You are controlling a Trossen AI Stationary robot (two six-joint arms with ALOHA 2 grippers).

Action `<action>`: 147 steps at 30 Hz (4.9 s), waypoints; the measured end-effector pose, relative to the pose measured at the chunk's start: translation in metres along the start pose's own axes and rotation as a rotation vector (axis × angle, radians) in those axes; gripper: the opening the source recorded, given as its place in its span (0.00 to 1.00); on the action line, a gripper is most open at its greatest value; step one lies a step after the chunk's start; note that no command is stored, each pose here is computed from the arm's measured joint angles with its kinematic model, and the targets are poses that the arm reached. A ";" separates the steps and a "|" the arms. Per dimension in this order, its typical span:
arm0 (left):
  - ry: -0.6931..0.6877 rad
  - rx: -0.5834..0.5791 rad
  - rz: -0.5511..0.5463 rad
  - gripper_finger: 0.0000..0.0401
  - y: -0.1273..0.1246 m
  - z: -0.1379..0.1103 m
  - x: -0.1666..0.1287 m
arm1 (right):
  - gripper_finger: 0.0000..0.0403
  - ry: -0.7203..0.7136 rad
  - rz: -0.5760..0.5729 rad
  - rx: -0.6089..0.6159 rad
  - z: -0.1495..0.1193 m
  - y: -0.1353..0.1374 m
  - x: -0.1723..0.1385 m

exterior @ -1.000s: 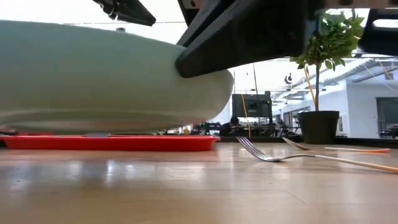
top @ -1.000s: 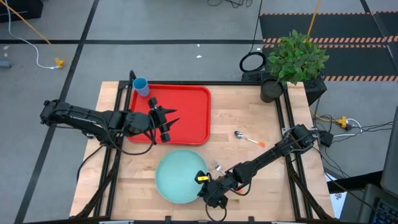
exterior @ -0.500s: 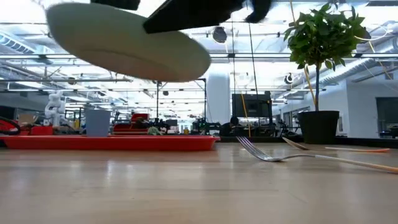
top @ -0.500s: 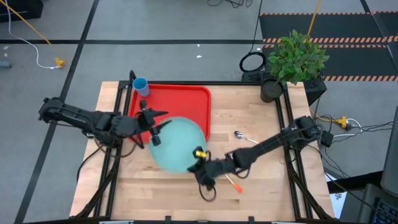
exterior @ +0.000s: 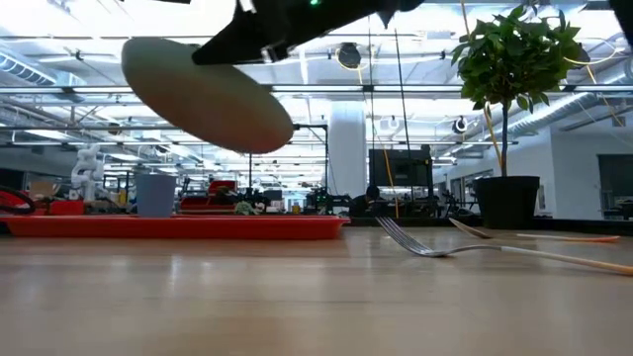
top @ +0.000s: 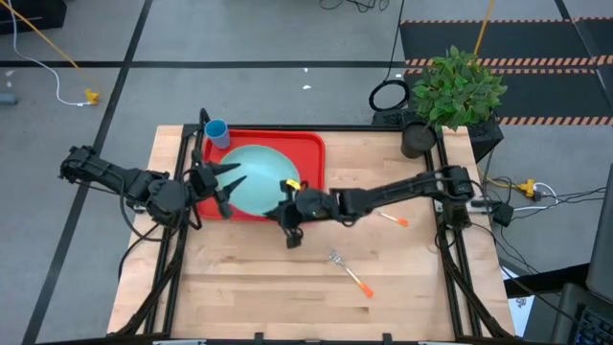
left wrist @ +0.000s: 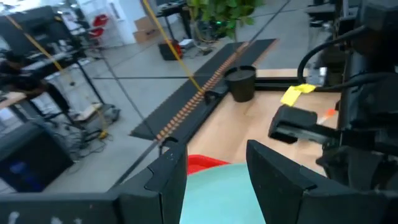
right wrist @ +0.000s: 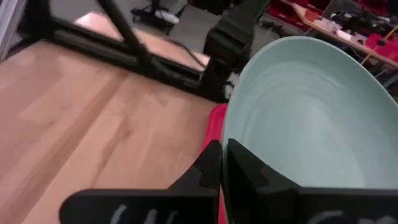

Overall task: Pick and place plate/cup/fork/spoon on tray
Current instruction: Put the green plate on the red serving tray, then put the orange fork on the red serving tray to the right of the blue plate

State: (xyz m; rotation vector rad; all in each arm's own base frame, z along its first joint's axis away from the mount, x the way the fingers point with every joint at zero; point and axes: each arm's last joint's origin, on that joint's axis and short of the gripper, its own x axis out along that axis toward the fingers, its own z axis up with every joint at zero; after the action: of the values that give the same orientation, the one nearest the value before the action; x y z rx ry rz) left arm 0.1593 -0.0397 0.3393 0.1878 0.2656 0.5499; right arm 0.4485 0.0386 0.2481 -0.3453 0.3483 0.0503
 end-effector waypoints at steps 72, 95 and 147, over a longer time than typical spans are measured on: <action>-0.049 0.008 0.020 0.42 -0.003 0.008 0.002 | 0.27 0.171 -0.015 0.135 -0.082 -0.041 0.085; -0.028 -0.020 -0.084 0.42 -0.015 0.005 0.009 | 0.33 0.725 0.276 0.096 -0.029 0.041 -0.013; 0.033 -0.335 -0.182 0.42 -0.162 -0.028 0.046 | 0.32 0.657 0.074 0.208 0.059 0.093 -0.150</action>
State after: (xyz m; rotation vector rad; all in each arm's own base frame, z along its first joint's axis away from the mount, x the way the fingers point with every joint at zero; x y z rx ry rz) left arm 0.2680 -0.1478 0.2637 -0.1686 0.2161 0.4098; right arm 0.3172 0.1478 0.3215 -0.1328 1.0093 -0.0292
